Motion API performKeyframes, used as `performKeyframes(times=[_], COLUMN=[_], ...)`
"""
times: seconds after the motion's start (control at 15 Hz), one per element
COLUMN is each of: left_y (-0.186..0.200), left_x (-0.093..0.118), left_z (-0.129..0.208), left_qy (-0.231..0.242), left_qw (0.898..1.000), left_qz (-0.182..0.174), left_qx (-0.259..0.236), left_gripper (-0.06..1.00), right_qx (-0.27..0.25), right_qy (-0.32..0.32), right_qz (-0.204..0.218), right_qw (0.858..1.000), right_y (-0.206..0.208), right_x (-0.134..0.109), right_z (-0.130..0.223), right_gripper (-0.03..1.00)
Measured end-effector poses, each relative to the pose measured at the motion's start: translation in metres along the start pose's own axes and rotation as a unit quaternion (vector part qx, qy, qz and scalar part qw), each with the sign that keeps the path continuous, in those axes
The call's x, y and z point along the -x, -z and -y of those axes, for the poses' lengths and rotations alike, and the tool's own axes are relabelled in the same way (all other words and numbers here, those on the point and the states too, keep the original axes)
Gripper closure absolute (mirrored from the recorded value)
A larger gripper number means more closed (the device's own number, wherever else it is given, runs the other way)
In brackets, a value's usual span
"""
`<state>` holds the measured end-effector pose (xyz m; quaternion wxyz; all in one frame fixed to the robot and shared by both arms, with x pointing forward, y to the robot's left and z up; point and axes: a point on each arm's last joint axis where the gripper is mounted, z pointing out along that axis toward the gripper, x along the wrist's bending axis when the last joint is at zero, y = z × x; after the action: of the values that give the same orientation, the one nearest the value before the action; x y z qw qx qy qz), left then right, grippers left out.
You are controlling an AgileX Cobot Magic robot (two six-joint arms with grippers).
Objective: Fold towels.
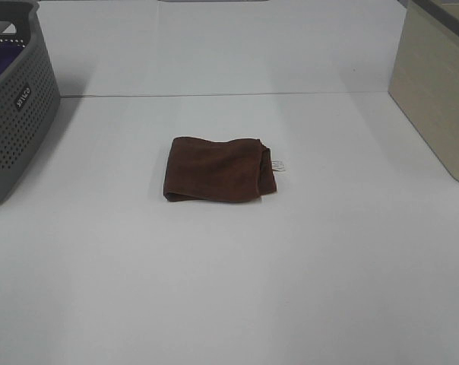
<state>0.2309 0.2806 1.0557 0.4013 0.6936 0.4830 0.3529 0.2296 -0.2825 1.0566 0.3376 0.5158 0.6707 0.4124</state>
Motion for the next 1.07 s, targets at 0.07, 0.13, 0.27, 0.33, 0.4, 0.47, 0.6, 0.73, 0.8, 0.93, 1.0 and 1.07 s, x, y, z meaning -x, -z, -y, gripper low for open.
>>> performKeyframes(times=[0.07,0.13,0.27,0.33,0.4,0.47,0.6,0.73,0.8,0.93,1.0,1.07], left_y=[0.0,0.0001,0.0006,0.0006,0.0006,0.0006,0.0006,0.0006,0.0006,0.0006,0.0006,0.0006], left_x=[0.0,0.0,-0.0001,-0.0001,-0.0001,-0.0001,-0.0001,-0.0001,-0.0001,-0.0001,-0.0001,-0.0001], left_z=[0.0,0.0,0.0002,0.0002,0.0002,0.0002,0.0002,0.0002,0.0002,0.0002,0.0002,0.0002], left_qy=[0.0,-0.001,-0.007,-0.007,-0.007,-0.007,-0.007,-0.007,-0.007,-0.007,-0.007,-0.007], left_qw=[1.0,1.0,1.0,1.0,1.0,1.0,1.0,1.0,1.0,1.0,1.0,1.0], left_qz=[0.0,0.002,0.014,0.015,0.015,0.015,0.015,0.015,0.015,0.015,0.015,0.015], left_qx=[0.0,0.0,0.002,0.002,0.002,0.002,0.002,0.002,0.002,0.002,0.002,0.002], left_gripper=[0.15,0.15,0.15,0.15,0.15,0.15,0.15,0.15,0.15,0.15,0.15,0.15], right_qx=[0.0,0.0,0.0,0.0,0.0,0.0,0.0,0.0,0.0,0.0,0.0,0.0], right_qy=[0.0,0.0,0.0,0.0,0.0,0.0,0.0,0.0,0.0,-0.001,-0.001,-0.001], right_qz=[0.0,0.0,0.0,0.0,0.0,0.0,0.0,-0.001,-0.001,-0.002,-0.002,-0.002], right_qw=[1.0,1.0,1.0,1.0,1.0,1.0,1.0,1.0,1.0,1.0,1.0,1.0], right_y=[0.0,0.0,0.0,0.0,0.0,0.0,0.0,0.0,0.0,0.0,0.0,0.0], right_x=[0.0,0.0,0.0,0.0,0.0,-0.0001,-0.0001,-0.0002,-0.0002,-0.0003,-0.0003,-0.0003], right_z=[0.0,0.0,0.0,0.0,0.0,0.0,0.0,0.0,0.0,-0.0001,-0.0001,-0.0001], right_gripper=[0.2,0.2,0.2,0.2,0.2,0.2,0.2,0.2,0.2,0.2,0.2,0.2])
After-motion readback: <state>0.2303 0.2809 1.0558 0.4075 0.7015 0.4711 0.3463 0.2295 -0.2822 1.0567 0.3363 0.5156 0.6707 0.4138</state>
